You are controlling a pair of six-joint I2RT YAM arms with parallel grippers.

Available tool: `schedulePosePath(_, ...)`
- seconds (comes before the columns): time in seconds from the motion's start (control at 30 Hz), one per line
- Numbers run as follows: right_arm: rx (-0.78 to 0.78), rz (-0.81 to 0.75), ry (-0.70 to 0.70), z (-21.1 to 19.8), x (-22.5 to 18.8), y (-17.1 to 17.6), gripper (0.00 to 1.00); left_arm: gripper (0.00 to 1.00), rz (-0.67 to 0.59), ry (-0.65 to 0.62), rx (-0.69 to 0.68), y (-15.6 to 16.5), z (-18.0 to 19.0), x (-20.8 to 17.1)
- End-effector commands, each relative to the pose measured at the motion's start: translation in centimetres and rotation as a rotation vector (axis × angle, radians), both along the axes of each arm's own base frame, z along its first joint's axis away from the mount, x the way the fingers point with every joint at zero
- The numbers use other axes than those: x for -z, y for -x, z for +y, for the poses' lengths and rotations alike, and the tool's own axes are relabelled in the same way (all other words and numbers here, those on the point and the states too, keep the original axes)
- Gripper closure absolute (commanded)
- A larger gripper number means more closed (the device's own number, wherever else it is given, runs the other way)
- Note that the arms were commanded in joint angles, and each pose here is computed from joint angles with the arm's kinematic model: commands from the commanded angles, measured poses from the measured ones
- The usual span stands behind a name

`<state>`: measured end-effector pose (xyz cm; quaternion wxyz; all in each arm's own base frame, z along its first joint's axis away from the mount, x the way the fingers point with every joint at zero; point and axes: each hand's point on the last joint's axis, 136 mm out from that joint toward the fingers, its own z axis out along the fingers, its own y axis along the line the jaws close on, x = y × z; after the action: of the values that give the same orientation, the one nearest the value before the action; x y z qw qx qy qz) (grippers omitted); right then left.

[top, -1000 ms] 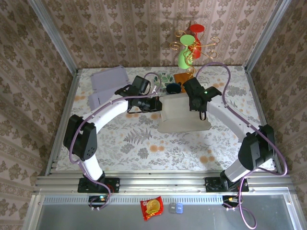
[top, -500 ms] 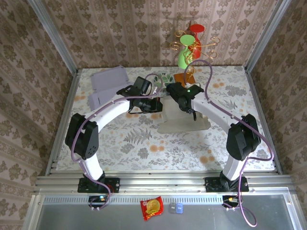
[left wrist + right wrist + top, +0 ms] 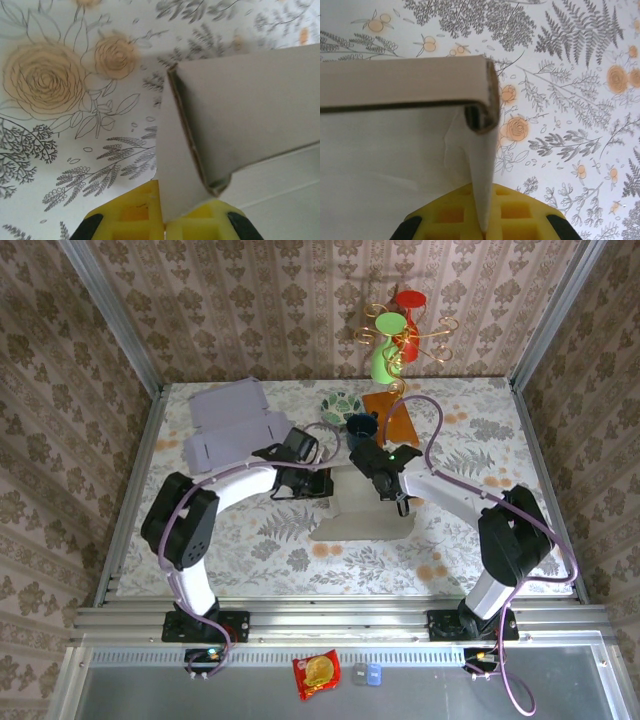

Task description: Fold the paper box

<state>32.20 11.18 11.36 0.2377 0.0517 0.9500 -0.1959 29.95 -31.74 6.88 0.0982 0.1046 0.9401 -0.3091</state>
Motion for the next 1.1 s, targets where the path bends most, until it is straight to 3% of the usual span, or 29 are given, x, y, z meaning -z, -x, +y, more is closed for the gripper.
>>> schedulePosePath(0.0,0.045,0.001,0.010,0.3,1.2,0.2,1.00,0.92,-0.027,-0.005,-0.058,-1.1,-0.3,1.4)
schedulePosePath(0.43,0.038,-0.024,0.057,0.7,1.0,0.5,1.00,0.84,-0.006,-0.064,-0.082,0.1,-0.1,3.8)
schedulePosePath(0.57,0.029,-0.044,0.068,0.9,0.4,0.6,1.00,0.96,-0.026,-0.119,-0.085,0.4,0.5,3.9)
schedulePosePath(0.67,0.021,-0.071,0.075,1.1,-0.3,0.7,1.00,1.00,-0.058,-0.197,-0.093,0.4,1.4,3.7)
schedulePosePath(0.83,0.020,-0.124,0.088,1.5,-1.2,1.3,1.00,1.00,-0.106,-0.440,-0.162,1.5,4.0,3.8)
schedulePosePath(1.07,0.026,-0.155,0.058,1.9,-1.2,2.0,1.00,1.00,-0.133,-0.594,-0.292,2.4,6.2,3.5)
